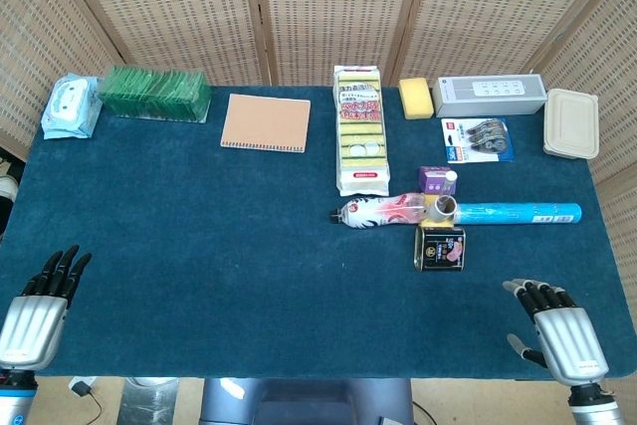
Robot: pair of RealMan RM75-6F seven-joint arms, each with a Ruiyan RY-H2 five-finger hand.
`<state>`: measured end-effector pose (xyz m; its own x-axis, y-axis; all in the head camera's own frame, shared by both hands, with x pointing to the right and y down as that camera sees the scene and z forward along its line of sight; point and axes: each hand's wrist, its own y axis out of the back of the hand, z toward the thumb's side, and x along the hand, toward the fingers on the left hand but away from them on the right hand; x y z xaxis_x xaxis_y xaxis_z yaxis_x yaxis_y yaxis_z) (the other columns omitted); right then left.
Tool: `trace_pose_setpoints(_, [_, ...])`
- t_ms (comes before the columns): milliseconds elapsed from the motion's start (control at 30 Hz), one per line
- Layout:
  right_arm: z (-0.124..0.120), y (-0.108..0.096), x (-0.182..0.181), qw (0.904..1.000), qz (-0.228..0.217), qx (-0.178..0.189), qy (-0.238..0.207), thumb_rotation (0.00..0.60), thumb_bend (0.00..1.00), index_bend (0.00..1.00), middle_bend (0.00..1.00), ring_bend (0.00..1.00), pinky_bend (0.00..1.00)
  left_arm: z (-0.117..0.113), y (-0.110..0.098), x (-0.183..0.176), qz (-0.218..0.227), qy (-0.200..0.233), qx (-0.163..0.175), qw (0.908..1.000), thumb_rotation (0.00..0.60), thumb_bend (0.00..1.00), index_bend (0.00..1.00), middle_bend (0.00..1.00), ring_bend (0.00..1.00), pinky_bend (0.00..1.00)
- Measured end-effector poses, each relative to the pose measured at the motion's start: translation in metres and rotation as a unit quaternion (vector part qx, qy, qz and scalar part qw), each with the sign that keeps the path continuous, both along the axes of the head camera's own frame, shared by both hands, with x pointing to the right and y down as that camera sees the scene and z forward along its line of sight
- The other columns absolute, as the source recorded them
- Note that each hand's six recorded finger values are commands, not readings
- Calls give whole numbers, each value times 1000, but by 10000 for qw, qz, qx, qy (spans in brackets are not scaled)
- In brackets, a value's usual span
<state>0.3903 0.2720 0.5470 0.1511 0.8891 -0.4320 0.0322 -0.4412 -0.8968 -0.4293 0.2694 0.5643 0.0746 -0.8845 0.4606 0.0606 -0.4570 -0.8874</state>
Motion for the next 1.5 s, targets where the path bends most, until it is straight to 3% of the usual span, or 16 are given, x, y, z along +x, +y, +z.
trace_pose_setpoints(167, [5, -10, -1, 9981, 242, 52, -563, 600, 229, 240, 297, 289, 359, 3, 5, 6, 123, 5, -108, 9999, 600, 207, 42, 33, 45, 249])
trace_pose_setpoints(300, [14, -23, -2, 9914, 552, 158, -1173, 600, 229, 241, 298, 292, 362, 5, 7, 8, 162, 0, -167, 9997, 600, 206, 42, 33, 45, 249])
trace_pose_setpoints(567, [47, -68, -7, 9755, 964, 353, -1947, 600, 227, 240, 303, 292, 362, 7, 11, 7, 73, -110, -194, 9997, 600, 206, 43, 33, 45, 249])
trace_pose_setpoints(967, [78, -98, -17, 9754, 1024, 266, -1935, 600, 226, 240, 305, 292, 362, 12, 20, 13, 54, -221, -250, 9994, 600, 206, 42, 35, 45, 249])
trace_pose_setpoints(1500, [94, -125, -26, 9740, 1106, 81, -1973, 600, 225, 240, 305, 292, 362, 15, 22, 16, 127, -258, -289, 9992, 600, 207, 41, 35, 45, 249])
